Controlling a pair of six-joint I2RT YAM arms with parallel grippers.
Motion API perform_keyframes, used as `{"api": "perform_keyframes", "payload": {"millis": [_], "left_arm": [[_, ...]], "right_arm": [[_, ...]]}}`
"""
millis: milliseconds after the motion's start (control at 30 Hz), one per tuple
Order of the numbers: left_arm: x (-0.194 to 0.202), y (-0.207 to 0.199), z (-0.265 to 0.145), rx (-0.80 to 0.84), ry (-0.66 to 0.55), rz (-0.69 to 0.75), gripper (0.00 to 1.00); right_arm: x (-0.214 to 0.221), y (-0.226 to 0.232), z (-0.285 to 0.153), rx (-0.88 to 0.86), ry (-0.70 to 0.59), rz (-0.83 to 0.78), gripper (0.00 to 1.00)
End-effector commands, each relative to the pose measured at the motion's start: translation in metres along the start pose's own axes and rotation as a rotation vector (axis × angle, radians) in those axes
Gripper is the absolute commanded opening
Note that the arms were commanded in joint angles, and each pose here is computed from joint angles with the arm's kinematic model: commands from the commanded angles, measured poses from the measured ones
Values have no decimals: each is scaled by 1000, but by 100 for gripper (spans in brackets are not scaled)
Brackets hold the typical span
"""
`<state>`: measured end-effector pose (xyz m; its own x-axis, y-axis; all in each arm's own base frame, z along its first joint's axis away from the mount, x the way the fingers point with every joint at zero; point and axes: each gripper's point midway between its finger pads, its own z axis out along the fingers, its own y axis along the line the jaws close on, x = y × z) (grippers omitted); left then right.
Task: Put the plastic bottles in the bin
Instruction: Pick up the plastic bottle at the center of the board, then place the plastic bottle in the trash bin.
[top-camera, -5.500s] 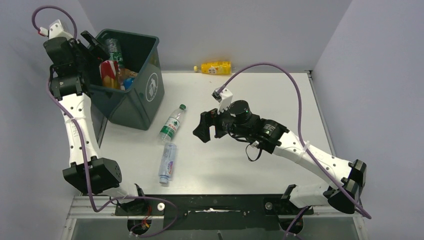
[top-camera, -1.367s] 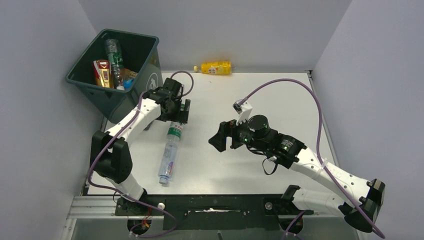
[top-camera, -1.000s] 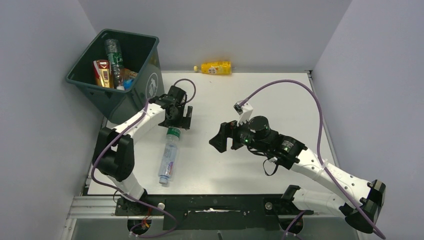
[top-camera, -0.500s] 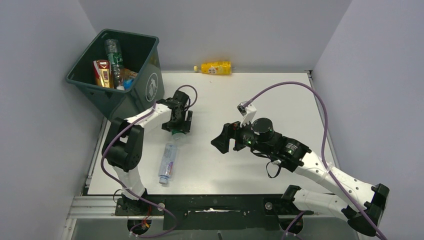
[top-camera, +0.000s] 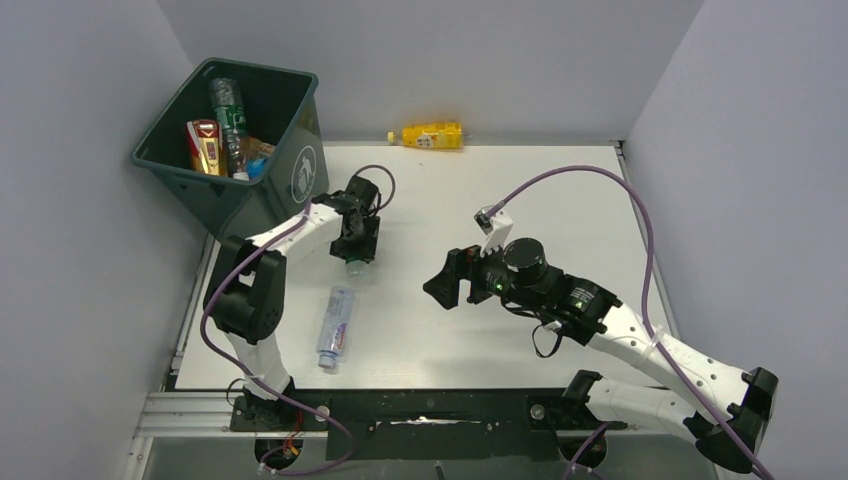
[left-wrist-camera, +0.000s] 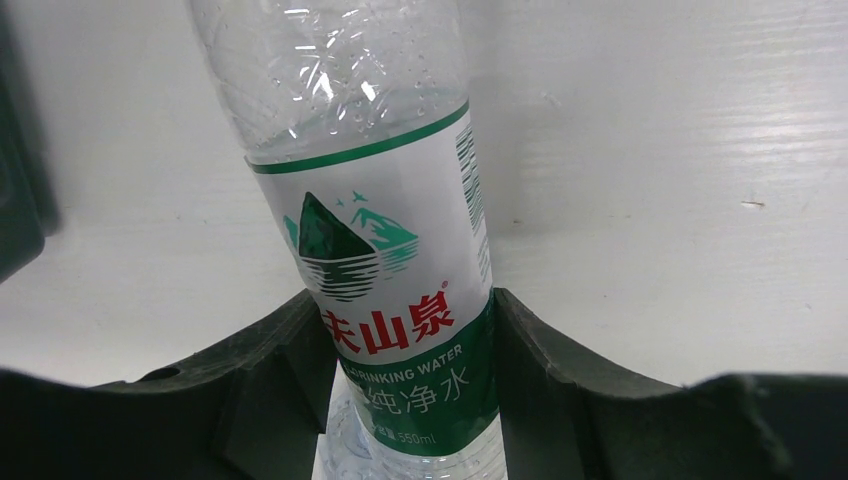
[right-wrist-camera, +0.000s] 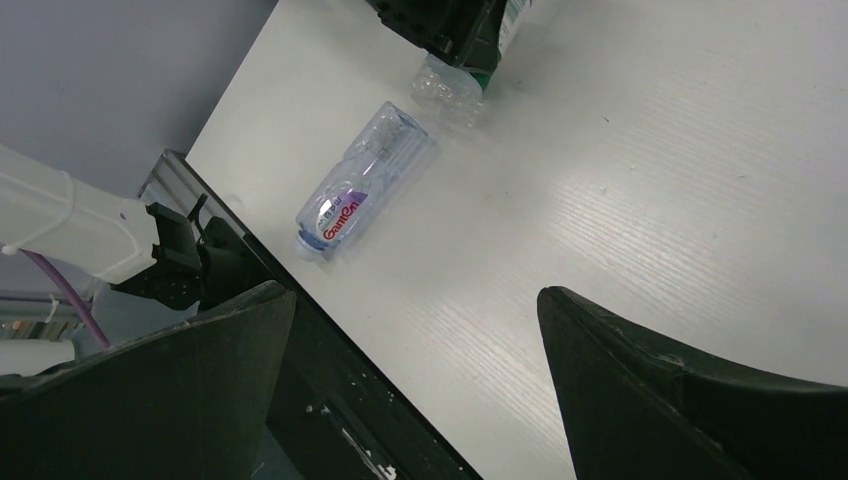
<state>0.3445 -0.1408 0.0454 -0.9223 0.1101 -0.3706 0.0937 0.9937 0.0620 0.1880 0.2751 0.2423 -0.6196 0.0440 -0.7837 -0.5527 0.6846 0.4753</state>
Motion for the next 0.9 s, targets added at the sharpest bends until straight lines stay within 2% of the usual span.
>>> {"api": "perform_keyframes", "payload": {"millis": [0, 367, 667, 867], "left_arm": [[-57, -11, -58, 73, -174, -18, 40], [-148, -8, -189, 128, -437, -18, 40], [-204, 34, -286, 102, -675, -83, 40], [-226, 79, -334, 75, -848, -169, 40]], "right_arm": [[-14, 8, -7, -26, -65, 5, 98], [-15, 9, -7, -30, -68, 7, 98], [-13, 10, -8, -28, -62, 8, 98], [-12, 10, -8, -26, -51, 9, 98]]}}
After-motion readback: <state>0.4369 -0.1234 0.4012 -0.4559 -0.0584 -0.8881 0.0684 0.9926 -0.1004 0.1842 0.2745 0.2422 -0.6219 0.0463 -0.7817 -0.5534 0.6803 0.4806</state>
